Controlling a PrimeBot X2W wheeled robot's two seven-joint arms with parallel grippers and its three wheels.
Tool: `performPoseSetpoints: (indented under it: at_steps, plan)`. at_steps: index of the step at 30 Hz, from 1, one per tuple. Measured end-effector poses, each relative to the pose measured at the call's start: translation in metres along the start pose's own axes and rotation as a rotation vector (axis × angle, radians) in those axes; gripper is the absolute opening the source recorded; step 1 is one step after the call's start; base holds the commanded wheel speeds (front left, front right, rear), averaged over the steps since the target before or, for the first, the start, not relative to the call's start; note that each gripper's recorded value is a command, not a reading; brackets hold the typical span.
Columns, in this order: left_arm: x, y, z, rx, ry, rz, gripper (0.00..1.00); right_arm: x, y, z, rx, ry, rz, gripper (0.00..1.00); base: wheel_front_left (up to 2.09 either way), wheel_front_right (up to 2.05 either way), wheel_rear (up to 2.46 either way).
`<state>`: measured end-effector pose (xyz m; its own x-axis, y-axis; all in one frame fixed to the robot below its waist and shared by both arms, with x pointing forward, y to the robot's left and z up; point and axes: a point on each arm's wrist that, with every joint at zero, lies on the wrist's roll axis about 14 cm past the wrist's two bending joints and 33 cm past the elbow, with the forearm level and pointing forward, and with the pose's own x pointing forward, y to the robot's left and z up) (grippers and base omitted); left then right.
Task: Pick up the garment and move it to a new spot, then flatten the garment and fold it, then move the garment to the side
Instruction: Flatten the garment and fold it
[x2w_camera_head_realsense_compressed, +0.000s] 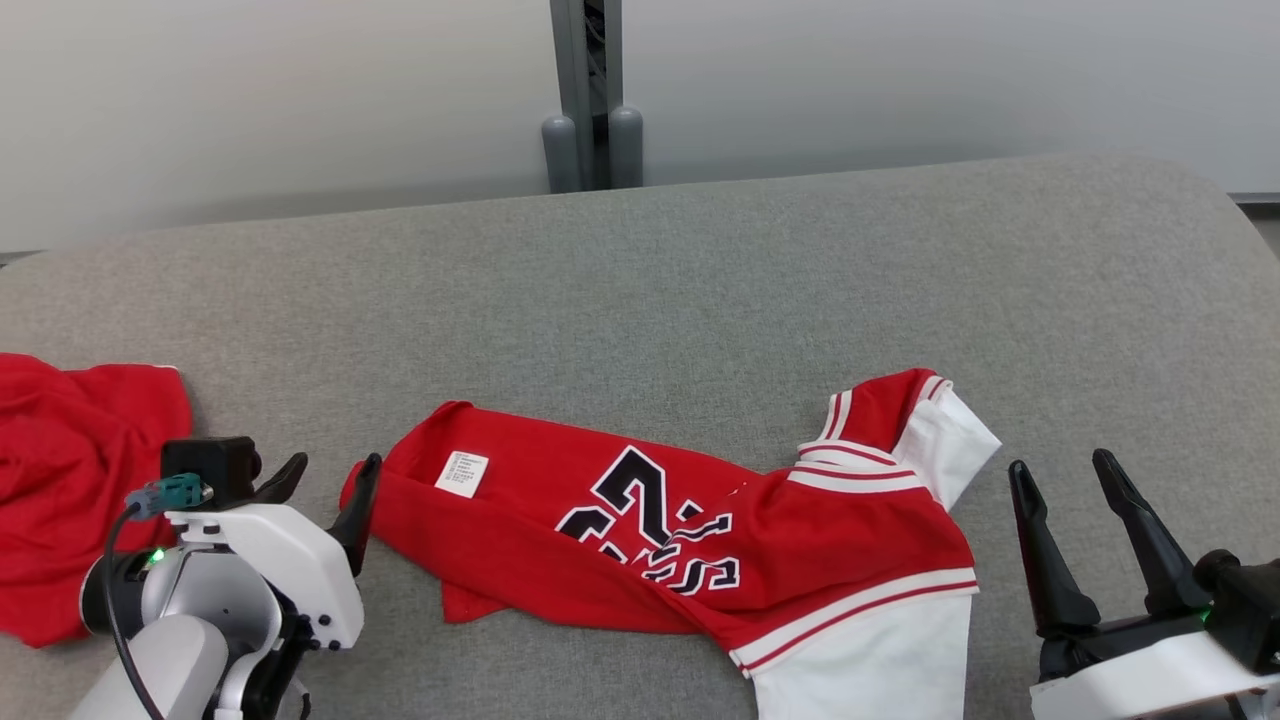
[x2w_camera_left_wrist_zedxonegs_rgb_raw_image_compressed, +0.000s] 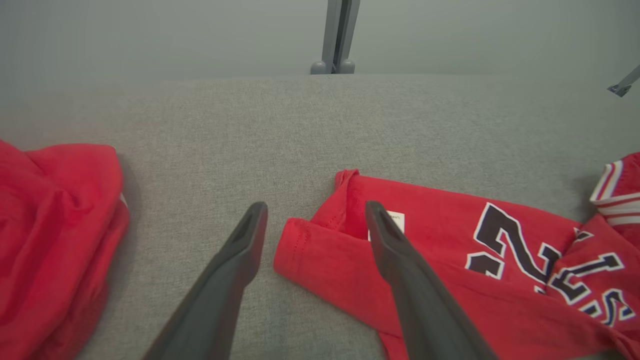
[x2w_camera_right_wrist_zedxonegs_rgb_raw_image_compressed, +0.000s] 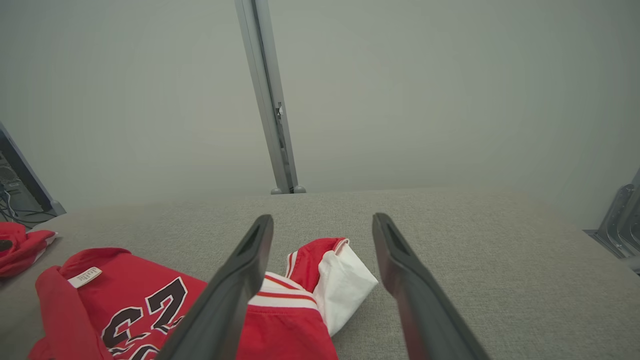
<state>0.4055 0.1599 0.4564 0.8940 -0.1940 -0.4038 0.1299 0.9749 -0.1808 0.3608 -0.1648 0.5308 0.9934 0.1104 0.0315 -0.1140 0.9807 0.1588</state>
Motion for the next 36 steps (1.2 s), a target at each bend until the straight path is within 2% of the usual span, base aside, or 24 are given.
performPoseSetpoints:
  at_steps: [6, 16, 17, 18, 19, 20, 29, 36]
  plan:
    - [0.023, 0.014, -0.036, -0.027, 0.167, -0.004, 1.00, 0.003, -0.010, -0.010, 0.008, 0.024, -0.032, 1.00, 0.00, 0.00, 0.00]
    - [0.039, 0.015, -0.068, -0.055, 0.281, -0.052, 1.00, 0.011, -0.017, -0.017, 0.014, 0.028, -0.050, 1.00, 0.00, 0.00, 0.00]
    - [0.039, 0.014, -0.069, -0.053, 0.285, -0.059, 0.91, 0.011, -0.017, -0.017, 0.015, 0.029, -0.050, 1.00, 0.00, 0.00, 0.00]
    - [0.040, 0.013, -0.068, -0.047, 0.277, -0.065, 0.46, 0.011, -0.017, -0.017, 0.015, 0.030, -0.050, 1.00, 0.00, 0.00, 0.00]
    - [0.042, 0.013, -0.063, -0.041, 0.252, -0.066, 0.12, 0.011, -0.017, -0.018, 0.015, 0.030, -0.050, 1.00, 0.00, 0.00, 0.00]
    - [0.043, 0.012, -0.060, -0.038, 0.238, -0.071, 0.00, 0.012, -0.017, -0.018, 0.018, 0.030, -0.050, 1.00, 0.00, 0.00, 0.00]
    - [0.040, 0.012, -0.053, -0.024, 0.194, -0.095, 0.00, 0.012, -0.018, -0.017, 0.025, 0.024, -0.051, 1.00, 0.00, 0.00, 0.00]
    - [0.033, 0.017, -0.006, 0.003, -0.005, -0.073, 0.00, 0.013, -0.020, -0.007, 0.019, -0.012, -0.055, 1.00, 0.00, 0.00, 0.00]
